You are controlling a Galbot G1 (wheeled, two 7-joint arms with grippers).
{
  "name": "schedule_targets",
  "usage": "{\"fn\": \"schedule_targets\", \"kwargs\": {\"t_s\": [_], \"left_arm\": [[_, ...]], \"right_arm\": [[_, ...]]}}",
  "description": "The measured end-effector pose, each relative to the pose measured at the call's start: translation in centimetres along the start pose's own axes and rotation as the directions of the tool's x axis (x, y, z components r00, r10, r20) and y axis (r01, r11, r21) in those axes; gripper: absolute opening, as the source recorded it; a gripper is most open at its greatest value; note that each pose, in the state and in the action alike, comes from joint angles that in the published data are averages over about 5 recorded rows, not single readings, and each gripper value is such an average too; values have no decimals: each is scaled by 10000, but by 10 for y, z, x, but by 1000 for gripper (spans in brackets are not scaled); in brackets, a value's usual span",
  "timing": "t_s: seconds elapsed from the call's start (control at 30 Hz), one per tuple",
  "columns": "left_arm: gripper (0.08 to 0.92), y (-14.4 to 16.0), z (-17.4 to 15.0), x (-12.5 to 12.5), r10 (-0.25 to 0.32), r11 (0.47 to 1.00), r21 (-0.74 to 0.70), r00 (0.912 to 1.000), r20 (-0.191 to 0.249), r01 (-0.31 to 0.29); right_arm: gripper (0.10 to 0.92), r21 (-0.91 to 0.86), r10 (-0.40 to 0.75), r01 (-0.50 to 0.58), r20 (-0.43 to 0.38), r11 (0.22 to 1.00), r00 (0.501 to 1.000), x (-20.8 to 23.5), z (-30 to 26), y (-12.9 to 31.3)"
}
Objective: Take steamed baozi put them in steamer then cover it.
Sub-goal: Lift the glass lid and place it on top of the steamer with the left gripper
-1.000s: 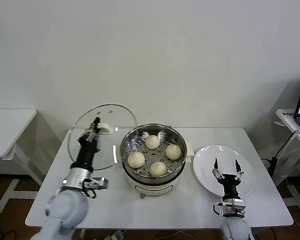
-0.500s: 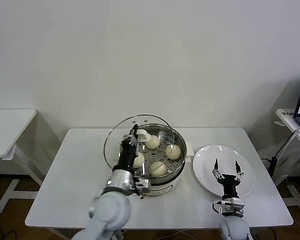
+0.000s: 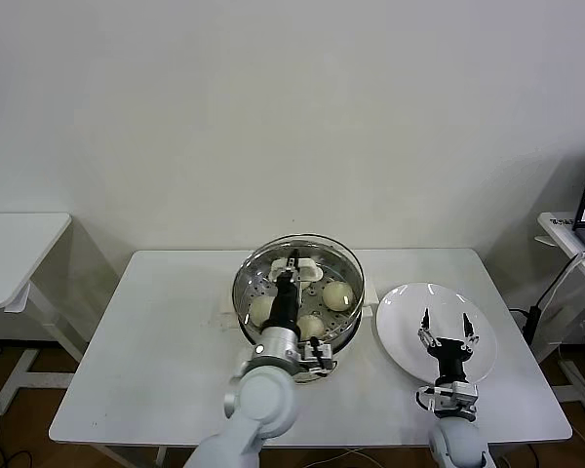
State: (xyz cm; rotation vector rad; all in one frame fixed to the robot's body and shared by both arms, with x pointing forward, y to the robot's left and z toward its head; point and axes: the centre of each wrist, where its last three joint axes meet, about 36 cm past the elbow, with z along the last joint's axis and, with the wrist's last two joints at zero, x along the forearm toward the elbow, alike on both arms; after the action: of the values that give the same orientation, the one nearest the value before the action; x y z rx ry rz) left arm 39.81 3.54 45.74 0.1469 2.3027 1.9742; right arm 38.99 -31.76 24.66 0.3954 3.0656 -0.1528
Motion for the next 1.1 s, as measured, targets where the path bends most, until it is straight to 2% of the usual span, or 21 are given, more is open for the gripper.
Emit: {"fn": "schedule_targets", "kwargs": {"t_s": [0.43, 1.1], "left_arm": [[188, -23, -13, -14, 157, 9943, -1046, 9995, -257, -183], [188, -36, -14, -21, 20, 9830, -1837, 9996, -298, -74]], "right_arm": [[823, 58, 27, -27, -95, 10000, 10000, 0, 4, -2], [823, 97, 61, -60, -80, 9999, 9999, -3, 6, -4]]}}
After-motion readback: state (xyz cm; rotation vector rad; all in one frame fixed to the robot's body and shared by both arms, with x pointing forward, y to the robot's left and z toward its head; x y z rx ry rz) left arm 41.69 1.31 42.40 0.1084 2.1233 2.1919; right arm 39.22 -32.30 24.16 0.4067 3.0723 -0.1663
